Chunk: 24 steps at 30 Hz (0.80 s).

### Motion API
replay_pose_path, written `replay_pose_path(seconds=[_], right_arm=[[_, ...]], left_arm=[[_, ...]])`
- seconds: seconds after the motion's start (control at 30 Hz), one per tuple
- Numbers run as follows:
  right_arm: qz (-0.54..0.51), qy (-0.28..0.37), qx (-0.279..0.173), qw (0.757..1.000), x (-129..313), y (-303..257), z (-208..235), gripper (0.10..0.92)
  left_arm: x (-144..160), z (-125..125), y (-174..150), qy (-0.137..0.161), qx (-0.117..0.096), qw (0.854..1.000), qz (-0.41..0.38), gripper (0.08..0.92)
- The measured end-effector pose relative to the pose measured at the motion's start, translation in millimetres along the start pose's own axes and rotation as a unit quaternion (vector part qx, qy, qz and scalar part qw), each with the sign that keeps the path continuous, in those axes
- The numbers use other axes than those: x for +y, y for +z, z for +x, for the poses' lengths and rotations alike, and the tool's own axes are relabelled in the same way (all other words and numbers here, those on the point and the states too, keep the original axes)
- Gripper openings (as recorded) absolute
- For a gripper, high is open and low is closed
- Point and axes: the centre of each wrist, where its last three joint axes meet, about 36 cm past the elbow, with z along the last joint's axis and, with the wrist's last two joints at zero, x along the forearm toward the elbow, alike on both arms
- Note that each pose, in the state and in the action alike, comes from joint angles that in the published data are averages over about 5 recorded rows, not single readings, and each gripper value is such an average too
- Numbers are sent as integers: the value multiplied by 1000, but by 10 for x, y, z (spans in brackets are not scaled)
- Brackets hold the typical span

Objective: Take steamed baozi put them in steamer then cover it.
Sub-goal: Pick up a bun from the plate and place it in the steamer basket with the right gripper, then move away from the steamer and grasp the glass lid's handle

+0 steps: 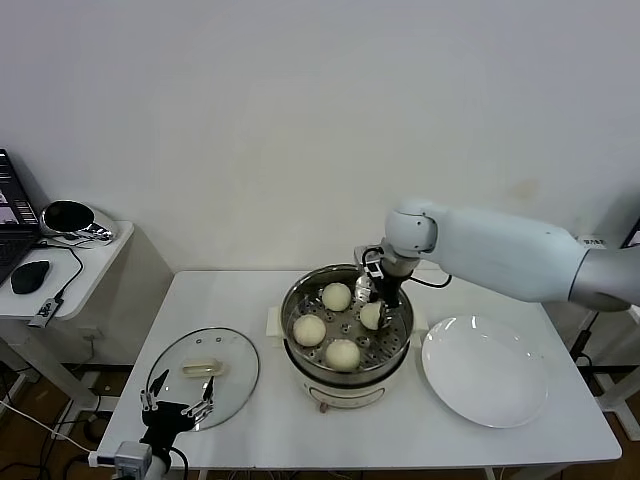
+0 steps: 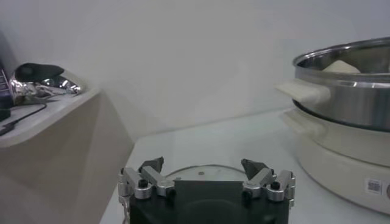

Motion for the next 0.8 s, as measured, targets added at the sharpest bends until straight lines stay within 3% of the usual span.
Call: replay_pose_path(seconds=[0.4, 0.63, 0.8], right_arm=[[-16, 20, -10, 1000, 34, 174, 196, 807], [-43, 56, -46, 996, 165, 512, 501, 823], [-79, 113, -111, 984, 372, 935, 754, 823]], left_arm=[[-11, 5, 1, -5, -2, 1000, 7, 823], [-42, 18, 2, -7, -2, 1000, 16, 823], [-72, 18, -2, -12, 1, 1000, 27, 823]])
